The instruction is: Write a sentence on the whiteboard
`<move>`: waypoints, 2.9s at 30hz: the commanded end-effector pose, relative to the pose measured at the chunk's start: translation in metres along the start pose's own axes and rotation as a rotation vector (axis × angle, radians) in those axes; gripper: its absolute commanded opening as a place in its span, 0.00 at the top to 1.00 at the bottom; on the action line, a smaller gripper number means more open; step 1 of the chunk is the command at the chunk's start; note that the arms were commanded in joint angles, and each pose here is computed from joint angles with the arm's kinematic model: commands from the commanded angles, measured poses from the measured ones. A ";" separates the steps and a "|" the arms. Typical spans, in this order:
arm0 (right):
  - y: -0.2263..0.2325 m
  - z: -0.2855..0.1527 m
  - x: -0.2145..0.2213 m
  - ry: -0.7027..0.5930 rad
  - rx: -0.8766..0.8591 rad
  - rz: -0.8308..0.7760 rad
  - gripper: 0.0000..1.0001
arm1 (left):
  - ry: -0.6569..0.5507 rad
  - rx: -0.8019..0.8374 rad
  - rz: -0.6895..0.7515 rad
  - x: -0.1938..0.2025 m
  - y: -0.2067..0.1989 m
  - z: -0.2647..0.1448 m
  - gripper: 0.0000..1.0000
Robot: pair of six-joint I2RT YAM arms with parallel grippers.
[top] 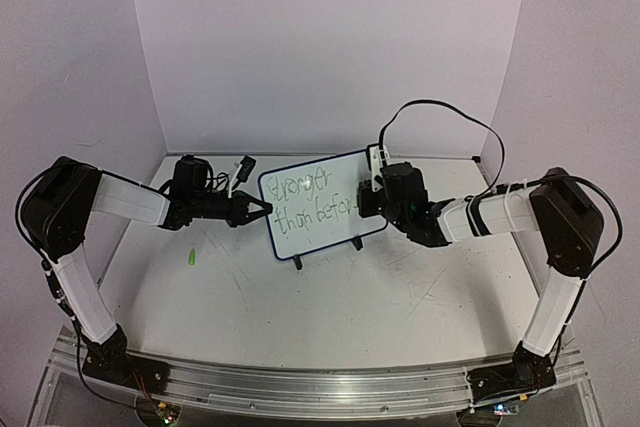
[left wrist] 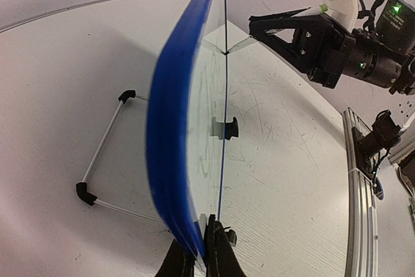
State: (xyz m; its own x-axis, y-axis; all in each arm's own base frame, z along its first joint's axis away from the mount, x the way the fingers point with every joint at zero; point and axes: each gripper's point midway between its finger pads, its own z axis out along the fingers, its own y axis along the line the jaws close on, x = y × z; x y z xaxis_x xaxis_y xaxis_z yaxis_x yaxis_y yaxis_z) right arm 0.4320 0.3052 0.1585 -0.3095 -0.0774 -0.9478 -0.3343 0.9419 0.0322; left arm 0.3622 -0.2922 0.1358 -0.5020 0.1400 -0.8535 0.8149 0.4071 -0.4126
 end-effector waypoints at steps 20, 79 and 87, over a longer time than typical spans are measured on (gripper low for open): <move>0.014 0.001 0.015 0.025 -0.050 0.072 1.00 | 0.035 -0.160 0.074 0.008 0.031 -0.004 1.00; -0.020 0.009 0.046 0.075 0.083 0.021 1.00 | 0.049 -0.164 0.068 0.013 0.034 -0.003 1.00; -0.034 0.007 0.038 0.059 0.119 0.014 1.00 | 0.052 -0.165 0.065 0.014 0.035 -0.002 1.00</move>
State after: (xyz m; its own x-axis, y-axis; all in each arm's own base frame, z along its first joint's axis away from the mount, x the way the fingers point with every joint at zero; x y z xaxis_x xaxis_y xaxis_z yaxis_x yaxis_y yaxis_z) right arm 0.4255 0.2971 0.1295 -0.3585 -0.0477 -0.9323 -0.2949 0.9533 0.0646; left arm 0.3634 -0.2919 0.1355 -0.5084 0.1397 -0.8497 0.8092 0.4149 -0.4159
